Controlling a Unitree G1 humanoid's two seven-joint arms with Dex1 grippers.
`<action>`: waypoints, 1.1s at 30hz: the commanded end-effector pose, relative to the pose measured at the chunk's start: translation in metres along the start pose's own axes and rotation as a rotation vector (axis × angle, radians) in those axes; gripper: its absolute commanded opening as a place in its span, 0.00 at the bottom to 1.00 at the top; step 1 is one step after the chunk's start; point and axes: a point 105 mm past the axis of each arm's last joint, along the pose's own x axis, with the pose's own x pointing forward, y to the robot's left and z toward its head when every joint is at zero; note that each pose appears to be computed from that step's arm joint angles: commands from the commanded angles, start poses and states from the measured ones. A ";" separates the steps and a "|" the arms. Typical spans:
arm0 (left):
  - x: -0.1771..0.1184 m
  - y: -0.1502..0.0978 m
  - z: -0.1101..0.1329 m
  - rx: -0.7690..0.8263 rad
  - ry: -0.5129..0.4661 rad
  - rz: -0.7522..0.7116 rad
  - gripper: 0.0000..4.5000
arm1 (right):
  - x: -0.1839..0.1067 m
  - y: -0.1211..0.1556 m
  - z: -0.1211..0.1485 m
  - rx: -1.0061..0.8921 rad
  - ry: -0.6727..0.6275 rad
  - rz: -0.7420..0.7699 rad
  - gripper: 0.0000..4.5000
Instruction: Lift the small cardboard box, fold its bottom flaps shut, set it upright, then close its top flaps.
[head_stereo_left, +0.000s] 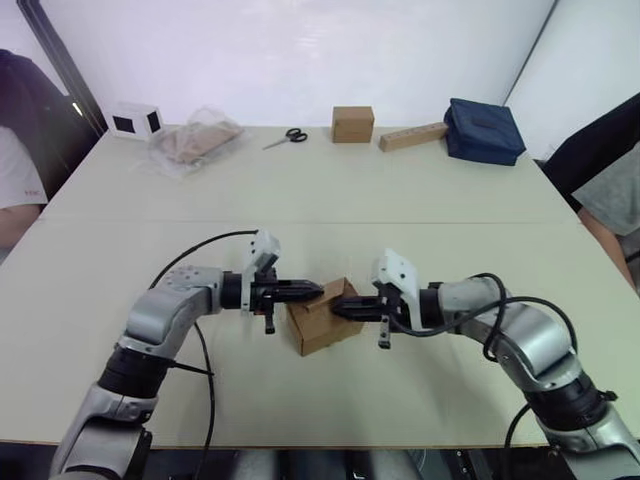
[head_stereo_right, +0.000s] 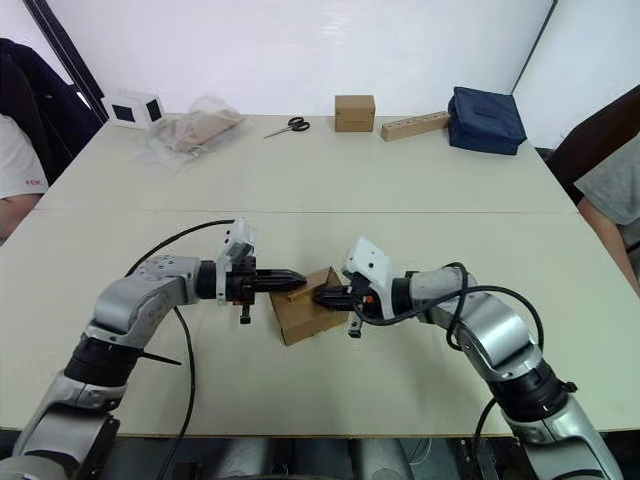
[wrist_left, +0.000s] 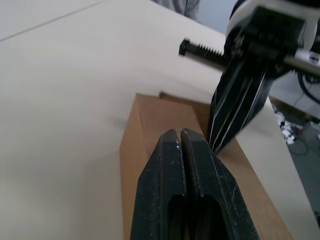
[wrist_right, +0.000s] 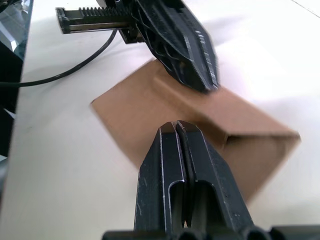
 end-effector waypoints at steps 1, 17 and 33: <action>0.002 -0.006 -0.010 0.062 0.054 -0.018 0.02 | -0.012 0.002 0.029 -0.019 -0.112 -0.013 0.00; -0.007 -0.019 0.036 0.061 -0.084 -0.025 0.02 | 0.010 -0.026 0.031 -0.019 -0.111 -0.023 0.00; -0.004 -0.022 -0.022 -0.012 0.095 0.052 0.02 | 0.018 -0.029 -0.030 0.070 0.044 -0.022 0.00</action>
